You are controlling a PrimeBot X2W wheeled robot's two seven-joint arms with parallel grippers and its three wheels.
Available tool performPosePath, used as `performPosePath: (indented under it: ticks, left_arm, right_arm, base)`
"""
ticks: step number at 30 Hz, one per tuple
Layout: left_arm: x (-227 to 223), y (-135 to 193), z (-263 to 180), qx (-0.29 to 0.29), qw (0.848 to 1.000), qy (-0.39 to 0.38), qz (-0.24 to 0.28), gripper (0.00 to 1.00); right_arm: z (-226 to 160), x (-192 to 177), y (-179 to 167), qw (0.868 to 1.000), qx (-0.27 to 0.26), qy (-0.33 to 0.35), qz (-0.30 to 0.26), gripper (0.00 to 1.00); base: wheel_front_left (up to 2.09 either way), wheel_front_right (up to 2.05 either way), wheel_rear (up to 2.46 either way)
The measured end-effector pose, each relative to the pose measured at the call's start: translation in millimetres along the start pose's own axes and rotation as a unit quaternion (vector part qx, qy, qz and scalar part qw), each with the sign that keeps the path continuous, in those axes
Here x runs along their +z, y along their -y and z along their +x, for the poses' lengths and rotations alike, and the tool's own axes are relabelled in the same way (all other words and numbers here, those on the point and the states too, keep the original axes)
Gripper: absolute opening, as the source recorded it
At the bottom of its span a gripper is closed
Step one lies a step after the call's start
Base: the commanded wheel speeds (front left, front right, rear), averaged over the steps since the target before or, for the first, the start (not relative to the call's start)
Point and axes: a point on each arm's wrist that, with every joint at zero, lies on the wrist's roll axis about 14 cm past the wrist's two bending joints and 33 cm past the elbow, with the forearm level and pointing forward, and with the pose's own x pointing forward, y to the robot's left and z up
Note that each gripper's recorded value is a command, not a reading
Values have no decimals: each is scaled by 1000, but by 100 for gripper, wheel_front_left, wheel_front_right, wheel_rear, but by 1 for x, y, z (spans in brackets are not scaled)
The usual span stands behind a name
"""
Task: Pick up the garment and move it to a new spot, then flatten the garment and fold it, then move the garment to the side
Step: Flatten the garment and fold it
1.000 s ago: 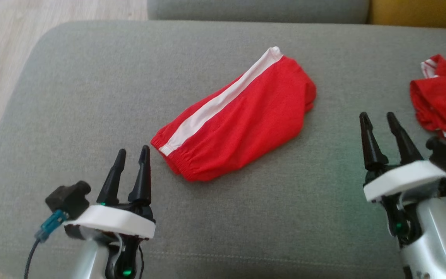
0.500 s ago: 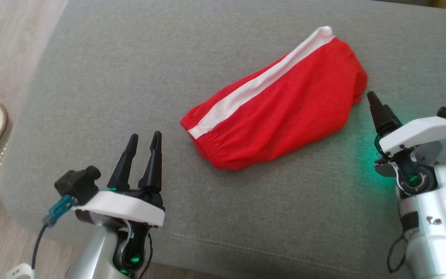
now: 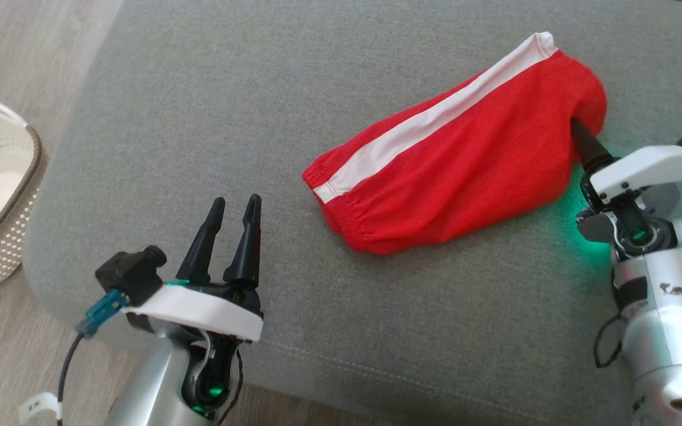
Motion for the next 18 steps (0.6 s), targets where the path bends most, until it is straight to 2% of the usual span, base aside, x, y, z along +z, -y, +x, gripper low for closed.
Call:
performPosePath:
  ticks: [5,6,7,11,18]
  left_arm:
    - [1,-2,-1,4,1000,2,-4,100]
    - [1,-2,-1,4,1000,2,-4,100]
    - [1,-2,-1,4,1000,2,-4,100]
    - [3,-1,-2,3,1000,5,-4,100]
    - [7,4,-2,-5,1000,11,-5,100]
  right_arm:
    - [6,-7,-5,1000,-2,-20,-14,98]
    - [7,-8,-6,1000,-2,-24,-18,43]
    - [8,-9,-7,999,-2,-27,-21,1]
    - [9,-10,-12,999,-1,-25,-40,0]
    - [-1,4,-13,998,-1,26,-64,0]
  base:
    - [0,0,0]
    - [0,0,0]
    - [0,0,0]
    - [0,0,0]
    - [0,0,0]
